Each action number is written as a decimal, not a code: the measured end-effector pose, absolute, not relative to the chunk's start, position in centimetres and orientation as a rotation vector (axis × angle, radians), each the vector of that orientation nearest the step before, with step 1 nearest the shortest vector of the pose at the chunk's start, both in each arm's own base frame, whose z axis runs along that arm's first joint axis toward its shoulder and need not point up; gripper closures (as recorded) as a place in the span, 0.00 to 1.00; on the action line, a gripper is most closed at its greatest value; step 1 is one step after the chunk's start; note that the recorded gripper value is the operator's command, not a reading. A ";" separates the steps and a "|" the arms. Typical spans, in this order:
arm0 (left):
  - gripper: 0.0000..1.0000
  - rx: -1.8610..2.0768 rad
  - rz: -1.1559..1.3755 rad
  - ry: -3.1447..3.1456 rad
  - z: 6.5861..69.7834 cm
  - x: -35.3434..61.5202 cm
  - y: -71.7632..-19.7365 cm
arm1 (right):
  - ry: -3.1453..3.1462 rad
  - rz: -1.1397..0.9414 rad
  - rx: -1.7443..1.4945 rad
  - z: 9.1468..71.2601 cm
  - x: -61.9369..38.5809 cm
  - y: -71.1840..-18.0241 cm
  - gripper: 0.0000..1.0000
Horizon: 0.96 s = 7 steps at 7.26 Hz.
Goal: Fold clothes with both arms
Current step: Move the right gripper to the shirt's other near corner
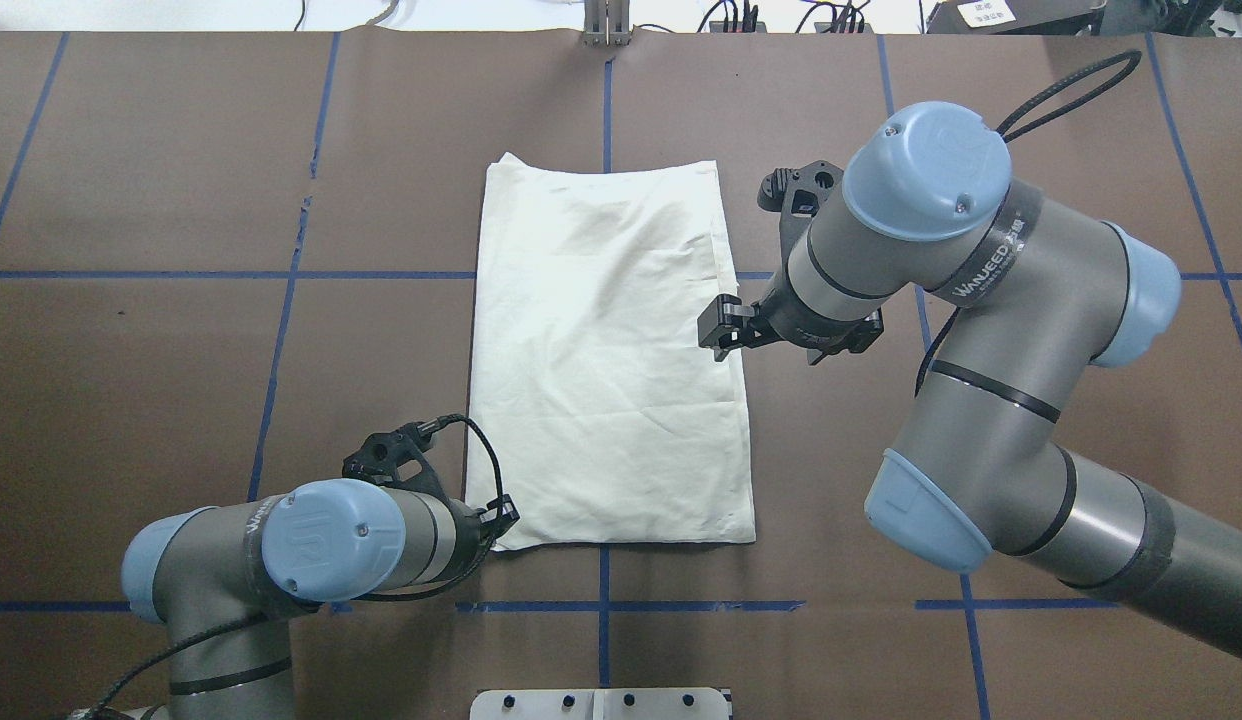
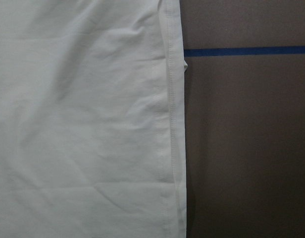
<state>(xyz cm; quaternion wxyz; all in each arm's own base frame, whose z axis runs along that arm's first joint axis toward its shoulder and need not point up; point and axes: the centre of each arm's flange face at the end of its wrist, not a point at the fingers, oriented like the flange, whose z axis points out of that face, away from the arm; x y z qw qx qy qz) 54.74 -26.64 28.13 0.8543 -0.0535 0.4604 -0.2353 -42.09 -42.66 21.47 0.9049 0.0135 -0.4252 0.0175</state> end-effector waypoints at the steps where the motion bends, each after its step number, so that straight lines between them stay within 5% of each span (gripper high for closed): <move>1: 1.00 -0.109 -0.480 0.981 27.3 54.2 -26.5 | -0.882 0.068 0.006 21.3 -42.5 -42.2 0.00; 7: 1.00 -0.070 -0.390 0.983 25.5 52.6 -25.9 | -0.888 0.371 -0.094 23.2 -51.8 -32.6 0.00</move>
